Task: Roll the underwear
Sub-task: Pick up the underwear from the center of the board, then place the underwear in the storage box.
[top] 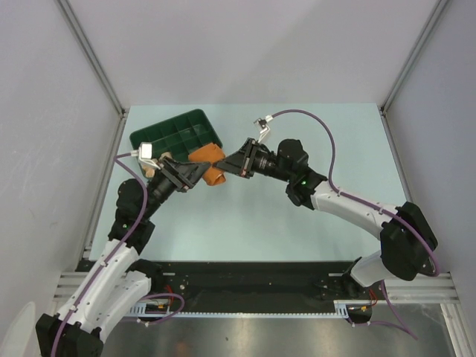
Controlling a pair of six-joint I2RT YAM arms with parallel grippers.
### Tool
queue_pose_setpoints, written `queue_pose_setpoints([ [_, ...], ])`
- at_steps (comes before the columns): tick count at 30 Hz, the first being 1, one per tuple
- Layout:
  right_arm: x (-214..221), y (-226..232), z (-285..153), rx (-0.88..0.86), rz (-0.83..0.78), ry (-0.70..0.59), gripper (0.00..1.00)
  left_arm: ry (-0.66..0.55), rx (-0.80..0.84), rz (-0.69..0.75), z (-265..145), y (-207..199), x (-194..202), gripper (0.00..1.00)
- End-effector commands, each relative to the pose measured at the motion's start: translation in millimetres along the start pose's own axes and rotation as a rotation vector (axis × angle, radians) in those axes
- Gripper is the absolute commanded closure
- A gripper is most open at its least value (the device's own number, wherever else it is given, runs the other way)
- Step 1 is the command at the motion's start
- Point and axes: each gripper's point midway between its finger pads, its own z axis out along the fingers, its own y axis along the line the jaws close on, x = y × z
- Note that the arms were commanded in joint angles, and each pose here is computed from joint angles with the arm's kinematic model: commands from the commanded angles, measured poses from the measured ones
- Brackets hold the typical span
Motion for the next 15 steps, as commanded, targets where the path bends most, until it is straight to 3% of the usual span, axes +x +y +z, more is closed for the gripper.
queue_pose_setpoints([
  [1,3,16,3,-0.071,-0.015,0.005,1.0,-0.009,0.054,0.0,3,-12,-2,0.38],
  [5,7,16,4,-0.065,-0.014,0.013,1.0,-0.021,0.061,0.004,3,-13,-3,0.56],
  [6,8,13,5,-0.058,-0.015,0.017,1.0,-0.026,0.06,0.007,3,-13,-5,0.69],
  [8,9,12,5,-0.049,-0.017,0.018,1.0,-0.018,0.059,0.011,4,-13,-4,0.81],
  [9,9,9,5,-0.04,-0.021,0.016,1.0,-0.013,0.056,0.01,4,-12,-3,0.95],
  [11,6,10,3,-0.035,-0.028,0.01,0.97,0.007,0.046,0.012,7,-10,0,1.0],
  [13,-1,-2,-2,0.012,-0.054,-0.004,0.84,0.015,0.047,0.015,10,-10,-1,1.0],
  [14,-4,-6,-5,0.035,-0.065,-0.01,0.72,0.029,0.022,0.034,15,-2,0,1.0],
  [15,-13,-16,-13,0.089,-0.071,-0.028,0.53,0.036,0.008,0.058,18,1,-1,1.0],
])
